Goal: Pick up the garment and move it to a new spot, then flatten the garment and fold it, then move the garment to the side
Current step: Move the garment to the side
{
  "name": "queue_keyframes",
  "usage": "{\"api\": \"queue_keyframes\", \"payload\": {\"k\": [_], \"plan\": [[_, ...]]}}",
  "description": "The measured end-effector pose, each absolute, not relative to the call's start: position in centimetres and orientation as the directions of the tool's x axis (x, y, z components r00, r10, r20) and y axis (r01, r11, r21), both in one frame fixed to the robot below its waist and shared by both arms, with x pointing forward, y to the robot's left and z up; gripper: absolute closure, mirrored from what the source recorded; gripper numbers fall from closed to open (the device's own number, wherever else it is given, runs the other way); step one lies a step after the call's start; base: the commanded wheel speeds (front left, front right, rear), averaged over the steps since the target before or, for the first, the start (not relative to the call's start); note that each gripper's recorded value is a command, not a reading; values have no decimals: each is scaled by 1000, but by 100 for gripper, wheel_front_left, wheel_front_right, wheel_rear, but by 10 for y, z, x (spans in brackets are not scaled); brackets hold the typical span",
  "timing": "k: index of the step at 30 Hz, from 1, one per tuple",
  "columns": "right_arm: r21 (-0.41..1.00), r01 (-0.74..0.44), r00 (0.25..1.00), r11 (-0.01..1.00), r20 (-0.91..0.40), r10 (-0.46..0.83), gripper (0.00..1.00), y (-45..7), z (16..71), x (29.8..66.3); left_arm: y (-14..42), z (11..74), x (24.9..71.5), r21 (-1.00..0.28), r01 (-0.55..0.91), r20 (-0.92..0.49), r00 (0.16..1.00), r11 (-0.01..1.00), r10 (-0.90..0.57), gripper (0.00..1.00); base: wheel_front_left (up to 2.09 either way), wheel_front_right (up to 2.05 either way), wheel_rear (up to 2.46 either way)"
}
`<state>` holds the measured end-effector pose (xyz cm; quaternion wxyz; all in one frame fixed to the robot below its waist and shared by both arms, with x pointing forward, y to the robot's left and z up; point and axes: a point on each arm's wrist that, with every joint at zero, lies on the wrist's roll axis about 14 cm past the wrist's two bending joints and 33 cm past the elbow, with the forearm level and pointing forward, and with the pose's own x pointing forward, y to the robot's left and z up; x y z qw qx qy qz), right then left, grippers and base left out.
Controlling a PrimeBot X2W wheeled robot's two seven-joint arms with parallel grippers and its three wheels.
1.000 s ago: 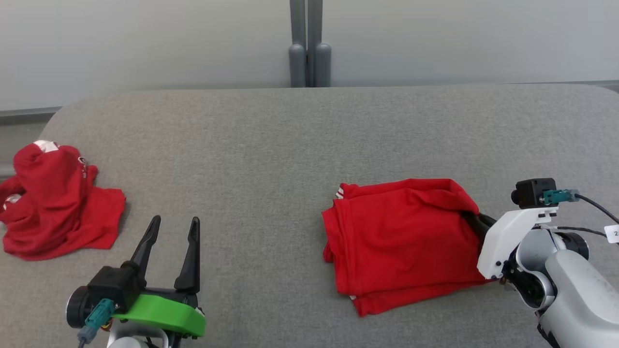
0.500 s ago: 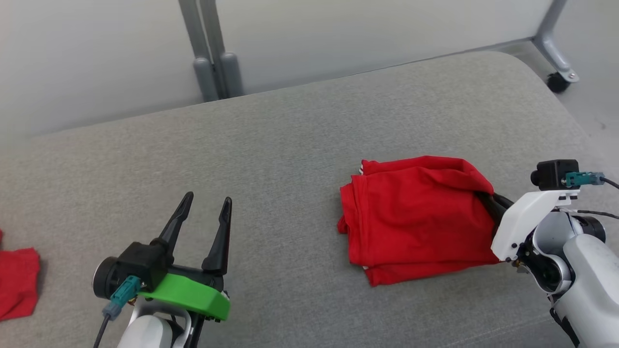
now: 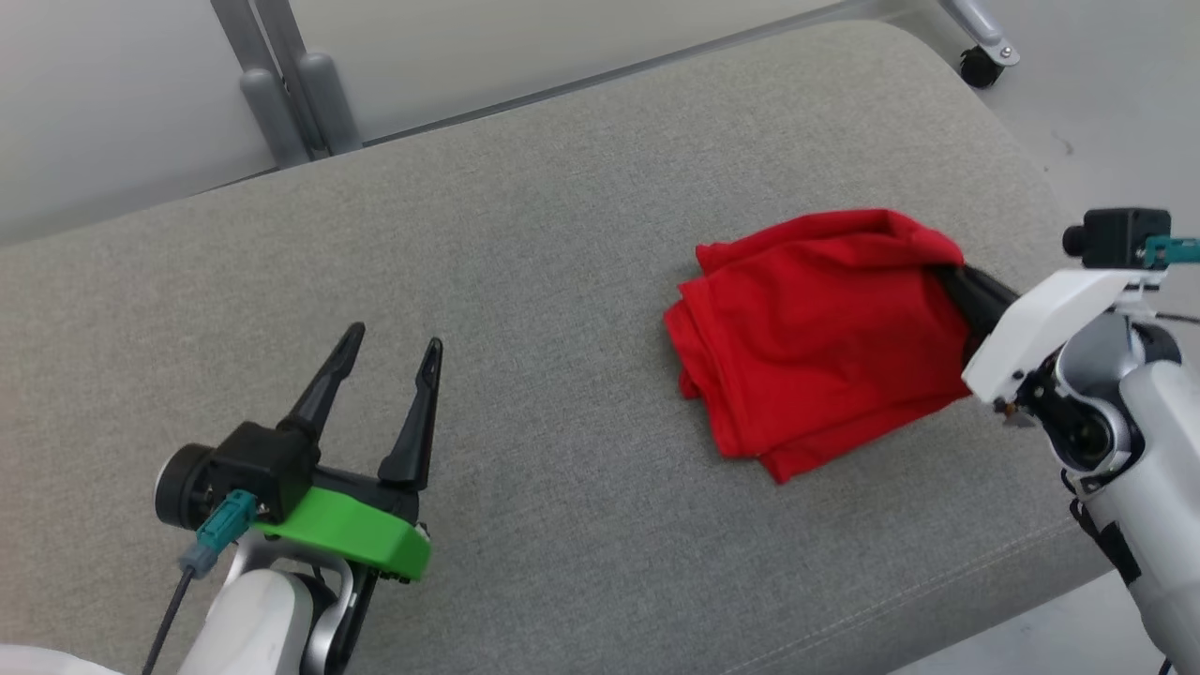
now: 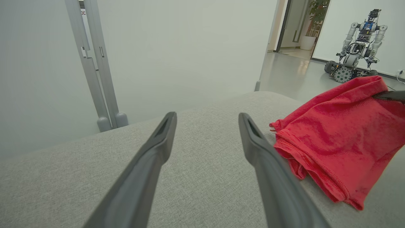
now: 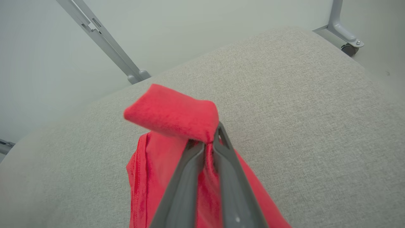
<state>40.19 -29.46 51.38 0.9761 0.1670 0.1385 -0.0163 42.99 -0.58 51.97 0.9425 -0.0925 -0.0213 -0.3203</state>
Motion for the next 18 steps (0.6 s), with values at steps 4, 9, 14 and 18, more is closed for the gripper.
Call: {"api": "queue_keyframes", "payload": {"k": [4,9,14,18], "plan": [[313,86,963,946,-269,2,100,-305,522,429,-2,513,446,-135,611,79,792,780,-606,0,0,0,0],[250,109,956,962,-292,-33,100,-327,526,467,8,495,465,-127,597,39,801,792,-597,0,0,0,0],[173,163,929,971,-358,-92,100,-358,510,497,18,472,482,-139,577,-4,813,805,-583,0,0,0,0],[118,230,895,966,-415,-163,100,-386,491,513,30,449,490,-149,550,-48,826,822,-562,0,0,0,0]]}}
